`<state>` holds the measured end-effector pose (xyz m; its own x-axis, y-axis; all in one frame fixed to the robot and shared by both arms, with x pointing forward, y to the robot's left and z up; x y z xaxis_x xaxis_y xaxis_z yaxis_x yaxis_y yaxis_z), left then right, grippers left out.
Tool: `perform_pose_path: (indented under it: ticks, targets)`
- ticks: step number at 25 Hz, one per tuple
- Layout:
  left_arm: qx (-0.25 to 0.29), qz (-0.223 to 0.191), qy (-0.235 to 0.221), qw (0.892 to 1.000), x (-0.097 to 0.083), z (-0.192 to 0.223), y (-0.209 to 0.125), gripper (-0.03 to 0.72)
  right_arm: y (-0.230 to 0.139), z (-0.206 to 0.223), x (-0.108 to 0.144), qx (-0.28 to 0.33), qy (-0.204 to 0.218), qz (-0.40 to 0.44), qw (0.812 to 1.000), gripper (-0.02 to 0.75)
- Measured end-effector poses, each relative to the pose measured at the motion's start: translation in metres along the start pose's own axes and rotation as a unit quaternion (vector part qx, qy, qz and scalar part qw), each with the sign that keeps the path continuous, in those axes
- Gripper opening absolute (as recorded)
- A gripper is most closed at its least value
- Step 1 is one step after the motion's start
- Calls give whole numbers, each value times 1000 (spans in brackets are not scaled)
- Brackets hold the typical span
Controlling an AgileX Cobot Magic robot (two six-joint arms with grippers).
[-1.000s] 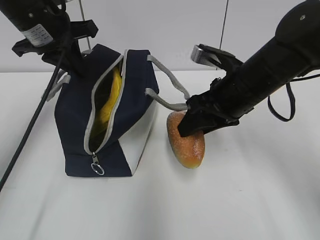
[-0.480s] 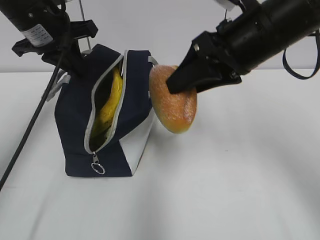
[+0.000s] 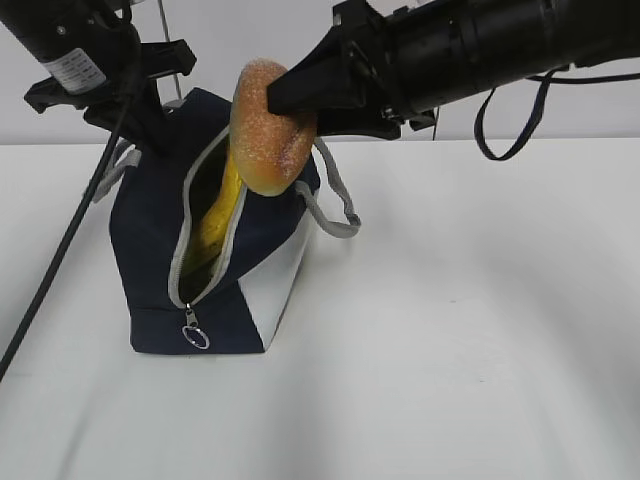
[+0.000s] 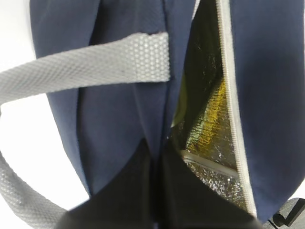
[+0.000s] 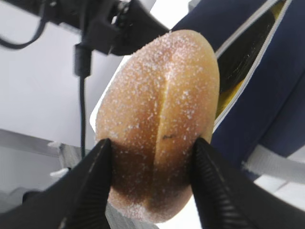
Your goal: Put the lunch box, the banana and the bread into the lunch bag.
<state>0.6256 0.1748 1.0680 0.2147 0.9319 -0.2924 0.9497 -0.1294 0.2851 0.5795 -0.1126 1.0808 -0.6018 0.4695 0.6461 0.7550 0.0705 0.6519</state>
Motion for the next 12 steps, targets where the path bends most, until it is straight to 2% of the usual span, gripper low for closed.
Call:
perform_pose_path:
  ticks: [5, 12]
  targets:
    - [0, 0, 0, 1000, 0, 0, 0, 0, 3, 21, -23, -26, 24, 46, 998, 391]
    - [0, 0, 0, 1000, 0, 0, 0, 0, 16, 47, -34, -31, 37, 46, 998, 390]
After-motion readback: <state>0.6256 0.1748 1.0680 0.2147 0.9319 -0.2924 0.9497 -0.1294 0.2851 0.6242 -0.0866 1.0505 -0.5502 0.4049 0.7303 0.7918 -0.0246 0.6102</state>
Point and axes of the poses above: a point on each arm's last joint axis where the gripper is mounted, z pointing out along that axis toward the gripper, x along the wrist's bending axis when the last joint is at zero, y = z × x, the point moved 2 cm from there along z, pointing out along that axis toward the gripper, and after that the axes turned 2 degrees about -z, right-handed, at the moved point
